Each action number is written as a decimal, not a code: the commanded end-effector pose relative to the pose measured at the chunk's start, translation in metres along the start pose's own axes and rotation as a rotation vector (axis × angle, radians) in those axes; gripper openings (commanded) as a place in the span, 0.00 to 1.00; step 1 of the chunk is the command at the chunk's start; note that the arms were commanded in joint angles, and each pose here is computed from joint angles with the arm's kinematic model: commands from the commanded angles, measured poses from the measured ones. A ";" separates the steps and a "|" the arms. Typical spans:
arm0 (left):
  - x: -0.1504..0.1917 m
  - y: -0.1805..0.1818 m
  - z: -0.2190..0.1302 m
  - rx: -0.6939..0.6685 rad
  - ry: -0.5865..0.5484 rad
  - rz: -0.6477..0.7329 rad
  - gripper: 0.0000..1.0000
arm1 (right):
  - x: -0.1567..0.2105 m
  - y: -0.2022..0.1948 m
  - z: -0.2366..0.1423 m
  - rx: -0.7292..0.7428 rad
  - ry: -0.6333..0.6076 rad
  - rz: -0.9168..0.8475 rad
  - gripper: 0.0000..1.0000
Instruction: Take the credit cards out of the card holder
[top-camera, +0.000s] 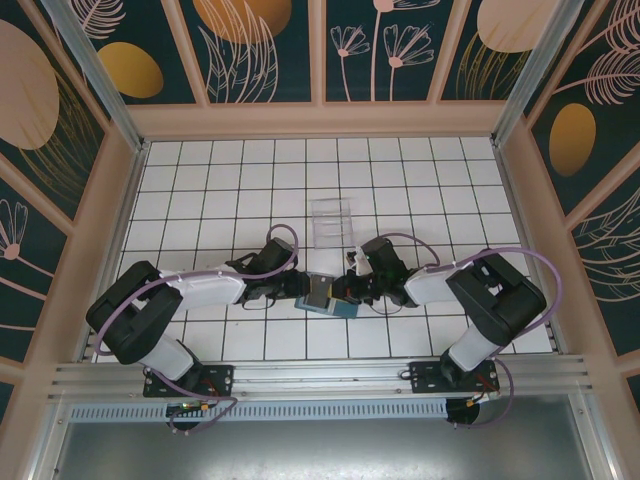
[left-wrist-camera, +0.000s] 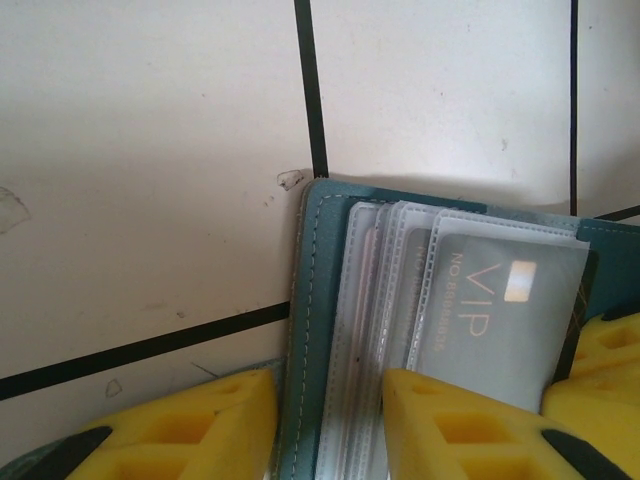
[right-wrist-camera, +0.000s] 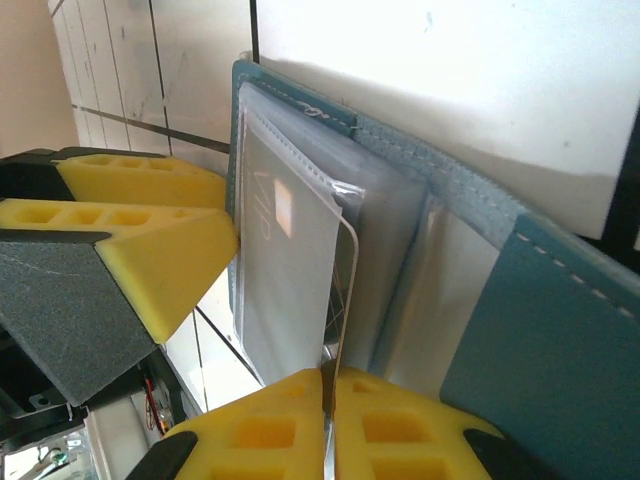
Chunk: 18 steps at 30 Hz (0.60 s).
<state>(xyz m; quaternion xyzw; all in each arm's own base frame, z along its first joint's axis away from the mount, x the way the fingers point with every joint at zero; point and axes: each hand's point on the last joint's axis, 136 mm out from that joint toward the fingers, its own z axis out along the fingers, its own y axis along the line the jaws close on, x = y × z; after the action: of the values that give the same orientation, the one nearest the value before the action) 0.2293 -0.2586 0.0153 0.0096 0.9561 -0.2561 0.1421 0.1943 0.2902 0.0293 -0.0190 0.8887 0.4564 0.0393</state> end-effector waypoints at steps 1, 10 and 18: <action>0.044 0.061 0.008 -0.206 0.127 -0.052 0.36 | 0.001 -0.007 -0.003 0.039 0.002 -0.008 0.12; 0.044 0.058 0.008 -0.193 0.125 -0.055 0.36 | 0.000 0.002 -0.003 -0.003 0.002 -0.013 0.15; 0.046 0.060 0.010 -0.193 0.130 -0.055 0.36 | 0.000 0.006 -0.005 -0.034 -0.006 -0.008 0.14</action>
<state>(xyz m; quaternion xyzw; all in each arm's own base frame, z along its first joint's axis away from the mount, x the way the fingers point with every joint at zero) 0.2294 -0.2588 0.0152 0.0069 0.9544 -0.2607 0.1454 0.1931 0.2900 0.0303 -0.0223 0.8876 0.4584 0.0377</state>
